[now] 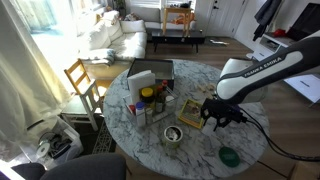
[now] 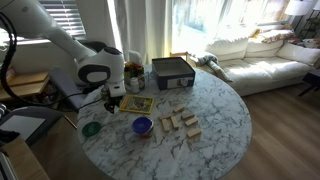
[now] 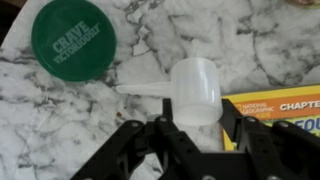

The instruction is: Put the measuring spoon upside down

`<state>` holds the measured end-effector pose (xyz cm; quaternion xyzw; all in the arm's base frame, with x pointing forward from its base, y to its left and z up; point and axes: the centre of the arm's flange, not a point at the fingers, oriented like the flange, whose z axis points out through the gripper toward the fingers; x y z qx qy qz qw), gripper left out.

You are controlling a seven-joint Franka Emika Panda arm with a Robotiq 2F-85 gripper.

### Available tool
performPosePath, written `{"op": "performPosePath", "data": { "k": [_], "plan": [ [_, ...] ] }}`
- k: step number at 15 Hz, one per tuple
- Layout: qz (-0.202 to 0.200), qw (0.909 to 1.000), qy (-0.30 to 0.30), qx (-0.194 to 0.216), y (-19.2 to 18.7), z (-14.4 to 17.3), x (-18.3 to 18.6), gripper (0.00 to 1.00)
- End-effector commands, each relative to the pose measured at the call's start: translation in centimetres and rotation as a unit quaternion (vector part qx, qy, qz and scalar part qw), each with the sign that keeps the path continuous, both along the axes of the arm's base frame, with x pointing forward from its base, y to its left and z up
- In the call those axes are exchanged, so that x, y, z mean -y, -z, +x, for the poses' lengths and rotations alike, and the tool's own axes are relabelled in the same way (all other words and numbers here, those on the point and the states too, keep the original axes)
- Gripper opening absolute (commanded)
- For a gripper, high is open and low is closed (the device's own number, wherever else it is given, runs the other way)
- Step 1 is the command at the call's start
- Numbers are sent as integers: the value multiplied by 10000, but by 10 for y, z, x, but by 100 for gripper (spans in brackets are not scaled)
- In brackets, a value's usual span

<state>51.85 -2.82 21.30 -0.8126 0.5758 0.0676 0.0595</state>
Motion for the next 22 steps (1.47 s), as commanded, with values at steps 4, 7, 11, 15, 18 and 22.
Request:
{"op": "performPosePath", "data": {
  "k": [4, 7, 11, 15, 18, 22],
  "plan": [
    [-1517, 9884, 48, 1, -12, -22, 3, 25],
    [-1773, 9840, 172, -27, -6, -19, -5, 25],
    [-1912, 9809, 362, 24, -3, -18, -17, 75],
    [-1961, 9794, 465, 110, -12, -19, -21, 96],
    [-1905, 9803, 483, 213, -24, -19, -19, 100],
    [-1271, 9914, 85, 285, -56, -20, 0, 100]
  ]
}}
